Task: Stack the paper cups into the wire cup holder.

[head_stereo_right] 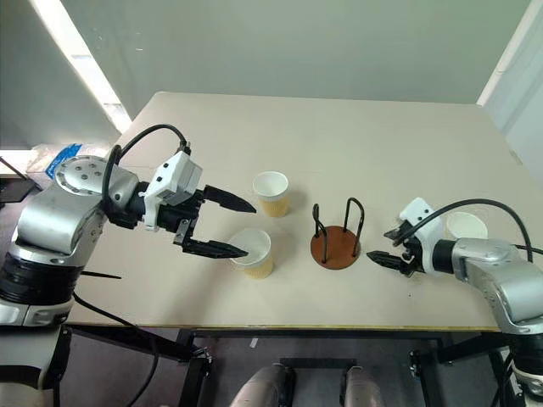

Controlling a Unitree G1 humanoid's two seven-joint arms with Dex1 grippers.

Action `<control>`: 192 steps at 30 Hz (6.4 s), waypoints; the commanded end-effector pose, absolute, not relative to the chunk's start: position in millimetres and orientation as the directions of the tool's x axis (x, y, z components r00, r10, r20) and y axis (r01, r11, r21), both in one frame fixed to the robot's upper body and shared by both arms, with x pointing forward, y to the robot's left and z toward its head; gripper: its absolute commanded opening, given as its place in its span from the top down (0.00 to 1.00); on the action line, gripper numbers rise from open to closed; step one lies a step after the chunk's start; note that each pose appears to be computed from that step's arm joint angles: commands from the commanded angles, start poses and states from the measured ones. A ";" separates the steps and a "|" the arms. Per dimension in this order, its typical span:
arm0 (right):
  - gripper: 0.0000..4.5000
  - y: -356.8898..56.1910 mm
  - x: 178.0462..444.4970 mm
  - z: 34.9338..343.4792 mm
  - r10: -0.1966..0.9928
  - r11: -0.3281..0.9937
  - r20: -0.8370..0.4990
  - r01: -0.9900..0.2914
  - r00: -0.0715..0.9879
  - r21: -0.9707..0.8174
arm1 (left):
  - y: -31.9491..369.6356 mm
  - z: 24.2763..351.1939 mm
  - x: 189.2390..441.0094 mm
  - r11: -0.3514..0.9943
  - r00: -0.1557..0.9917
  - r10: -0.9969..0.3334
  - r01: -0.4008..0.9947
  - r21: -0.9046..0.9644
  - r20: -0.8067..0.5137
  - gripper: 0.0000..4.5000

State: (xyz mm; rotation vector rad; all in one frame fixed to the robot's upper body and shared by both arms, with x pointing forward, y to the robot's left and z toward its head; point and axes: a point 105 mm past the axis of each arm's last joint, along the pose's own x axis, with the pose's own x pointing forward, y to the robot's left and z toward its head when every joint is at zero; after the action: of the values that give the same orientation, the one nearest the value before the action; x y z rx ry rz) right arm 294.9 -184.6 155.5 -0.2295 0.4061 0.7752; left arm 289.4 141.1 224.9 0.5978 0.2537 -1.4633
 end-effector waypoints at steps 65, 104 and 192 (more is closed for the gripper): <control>0.20 -166.0 228.8 235.4 0.809 0.528 -0.166 -0.821 0.564 -0.217 | 53.8 305.7 324.4 -0.453 -0.127 -0.795 0.775 0.440 -0.594 1.00; 0.20 -199.2 208.2 237.6 0.656 0.714 -0.141 -0.670 0.742 -0.205 | -29.1 278.5 325.5 -0.638 -0.238 -0.700 0.633 0.439 -0.673 1.00; 0.91 -306.9 309.5 167.7 0.196 0.584 -0.720 -0.669 0.665 -0.459 | 68.2 273.4 351.5 0.123 0.200 -0.968 0.903 0.412 -0.149 0.09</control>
State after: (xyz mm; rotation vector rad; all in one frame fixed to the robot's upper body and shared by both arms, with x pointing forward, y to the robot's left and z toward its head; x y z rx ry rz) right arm 306.6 -305.9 158.3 -0.7584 0.6897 0.5586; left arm 354.2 65.2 264.6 0.4356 -0.1320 -1.3827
